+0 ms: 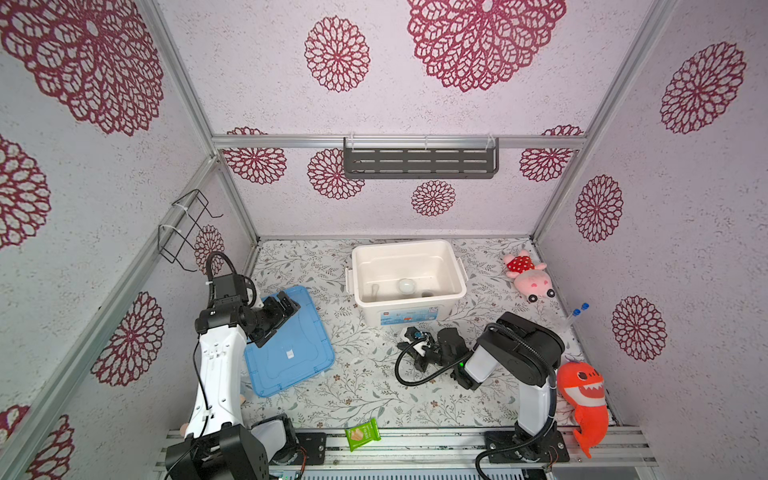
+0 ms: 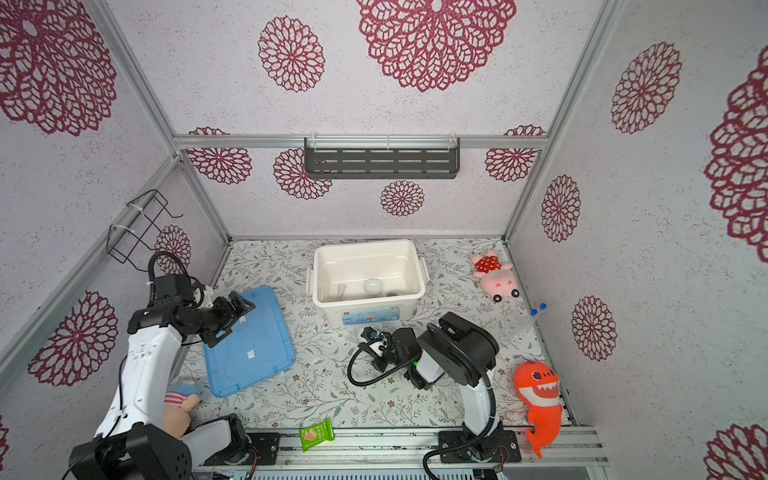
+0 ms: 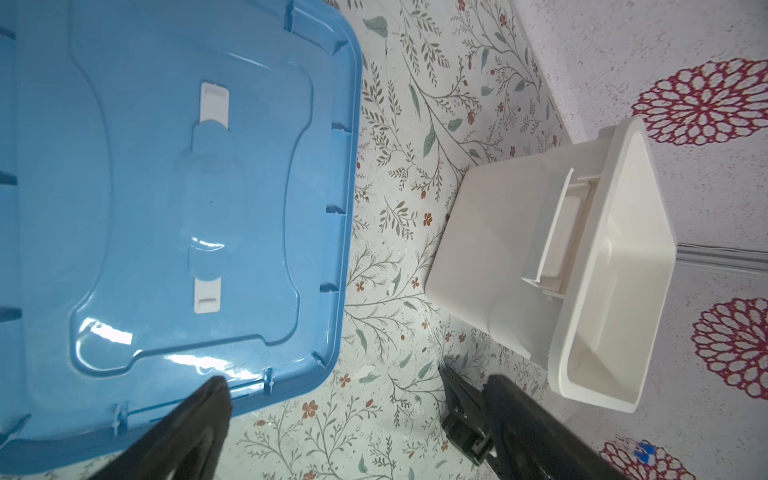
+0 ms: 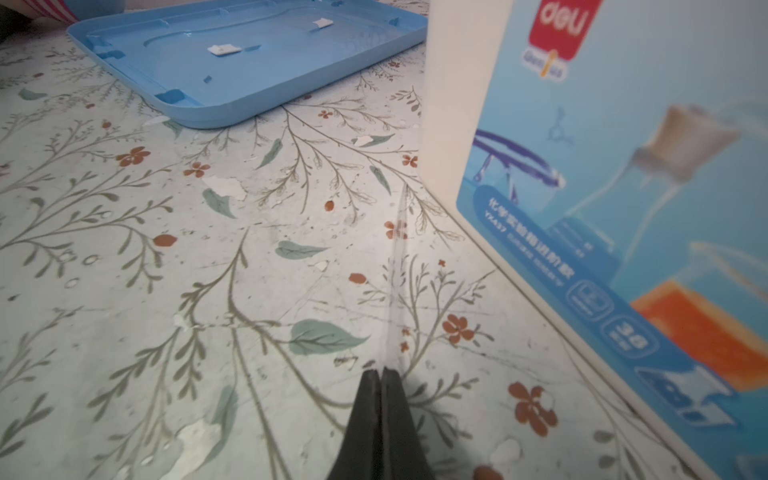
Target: Organize the chemistry lab equipment
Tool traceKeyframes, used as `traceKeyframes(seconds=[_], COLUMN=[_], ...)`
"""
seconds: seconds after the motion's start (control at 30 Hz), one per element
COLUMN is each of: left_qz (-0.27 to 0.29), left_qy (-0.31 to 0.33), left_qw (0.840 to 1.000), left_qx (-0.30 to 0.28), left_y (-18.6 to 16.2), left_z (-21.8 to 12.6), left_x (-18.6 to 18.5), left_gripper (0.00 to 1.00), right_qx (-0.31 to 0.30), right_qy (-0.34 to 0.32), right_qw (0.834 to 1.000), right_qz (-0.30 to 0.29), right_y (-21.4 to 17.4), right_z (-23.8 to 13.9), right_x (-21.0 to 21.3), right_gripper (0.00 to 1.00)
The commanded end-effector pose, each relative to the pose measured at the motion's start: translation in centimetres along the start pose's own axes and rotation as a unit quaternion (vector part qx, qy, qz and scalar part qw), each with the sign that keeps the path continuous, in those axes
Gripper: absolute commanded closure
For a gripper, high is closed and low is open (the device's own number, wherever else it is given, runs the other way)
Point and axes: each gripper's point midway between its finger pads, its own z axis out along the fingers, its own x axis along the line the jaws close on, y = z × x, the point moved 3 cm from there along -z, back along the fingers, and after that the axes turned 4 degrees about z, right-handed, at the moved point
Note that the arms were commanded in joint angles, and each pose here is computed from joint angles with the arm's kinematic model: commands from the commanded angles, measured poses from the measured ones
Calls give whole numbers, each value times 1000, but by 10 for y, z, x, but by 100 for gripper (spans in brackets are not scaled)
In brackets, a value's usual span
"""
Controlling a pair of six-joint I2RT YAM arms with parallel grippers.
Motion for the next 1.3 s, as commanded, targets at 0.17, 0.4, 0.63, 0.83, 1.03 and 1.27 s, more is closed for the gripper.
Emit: traceKeyframes(seconds=[0.17,0.4,0.63,0.83,1.03,1.27], left_qz=[38,44,66,43,21,-17], left_qy=[29,28,55,71,175,175], left_qw=[999,998,994,995,979,983], left_qx=[-21,-39,-70,-61,-99,-60], left_y=[14,21,29,26,17,-1], left_z=[-17,-28,-45,-40,-60,-51], left_x=[-1,-7,-7,1,33,41], left_gripper=[1,1,1,1,3,3], right_qx=[-6,-48,-79,-61,-10,100], right_qy=[51,59,56,10,-64,-109], right_qw=[998,995,992,995,996,987], right_qz=[-21,-70,-79,-80,-53,-59], right_y=[39,106,198,246,242,221], right_z=[-18,-27,-35,-51,-53,-62], right_x=[40,45,23,-34,-102,-156], right_gripper=[95,95,95,95,95,95])
